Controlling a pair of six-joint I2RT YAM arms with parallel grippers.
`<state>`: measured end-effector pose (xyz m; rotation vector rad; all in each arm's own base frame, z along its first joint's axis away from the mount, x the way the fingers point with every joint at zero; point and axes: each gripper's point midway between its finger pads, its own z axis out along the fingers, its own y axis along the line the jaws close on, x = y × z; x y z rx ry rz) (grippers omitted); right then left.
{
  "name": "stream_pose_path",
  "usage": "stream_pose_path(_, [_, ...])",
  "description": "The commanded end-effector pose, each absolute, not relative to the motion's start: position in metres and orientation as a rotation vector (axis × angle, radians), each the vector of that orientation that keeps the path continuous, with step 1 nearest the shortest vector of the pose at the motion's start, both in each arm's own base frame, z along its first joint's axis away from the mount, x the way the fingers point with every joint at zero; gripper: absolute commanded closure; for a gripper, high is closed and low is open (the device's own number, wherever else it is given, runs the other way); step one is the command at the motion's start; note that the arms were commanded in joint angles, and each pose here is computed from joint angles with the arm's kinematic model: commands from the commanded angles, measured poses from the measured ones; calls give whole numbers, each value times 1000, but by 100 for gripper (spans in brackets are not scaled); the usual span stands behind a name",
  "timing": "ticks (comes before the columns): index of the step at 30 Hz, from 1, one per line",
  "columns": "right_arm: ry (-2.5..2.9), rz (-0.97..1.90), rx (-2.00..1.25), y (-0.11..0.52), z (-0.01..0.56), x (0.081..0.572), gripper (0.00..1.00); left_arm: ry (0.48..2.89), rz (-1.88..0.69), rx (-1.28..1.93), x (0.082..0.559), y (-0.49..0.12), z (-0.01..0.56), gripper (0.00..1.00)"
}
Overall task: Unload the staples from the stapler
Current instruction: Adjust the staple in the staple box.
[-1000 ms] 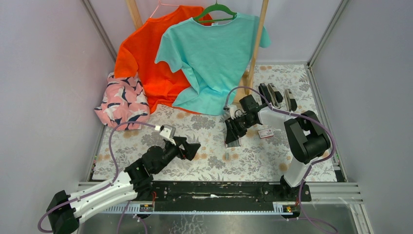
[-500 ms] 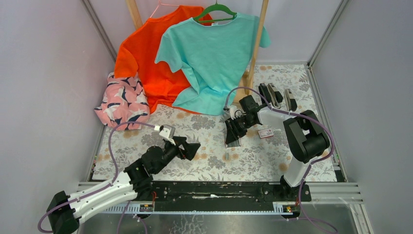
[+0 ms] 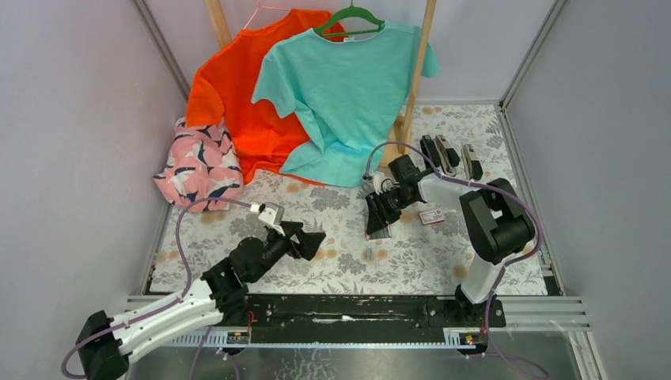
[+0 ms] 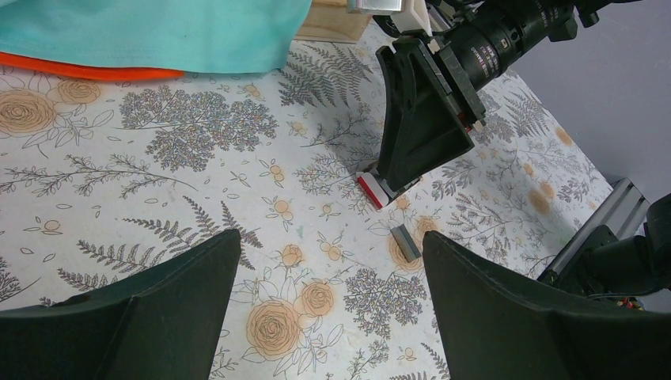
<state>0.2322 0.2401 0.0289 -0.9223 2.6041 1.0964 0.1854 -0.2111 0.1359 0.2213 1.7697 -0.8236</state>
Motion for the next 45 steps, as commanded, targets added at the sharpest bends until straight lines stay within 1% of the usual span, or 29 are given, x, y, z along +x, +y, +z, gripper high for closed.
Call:
stream_pose_path(1, [2603, 1128, -927, 247, 33, 233, 54, 1741, -820, 205, 189, -210, 144, 8])
stream_pose_path(21, [2583, 1244, -913, 256, 42, 228, 54, 1743, -823, 208, 189, -211, 143, 8])
stream_pose_path(28, [2556, 1122, -903, 246, 48, 238, 54, 1741, -823, 207, 189, -211, 144, 8])
stream_pose_path(45, [2591, 1094, -888, 244, 37, 241, 52, 1746, -826, 211, 189, -213, 142, 8])
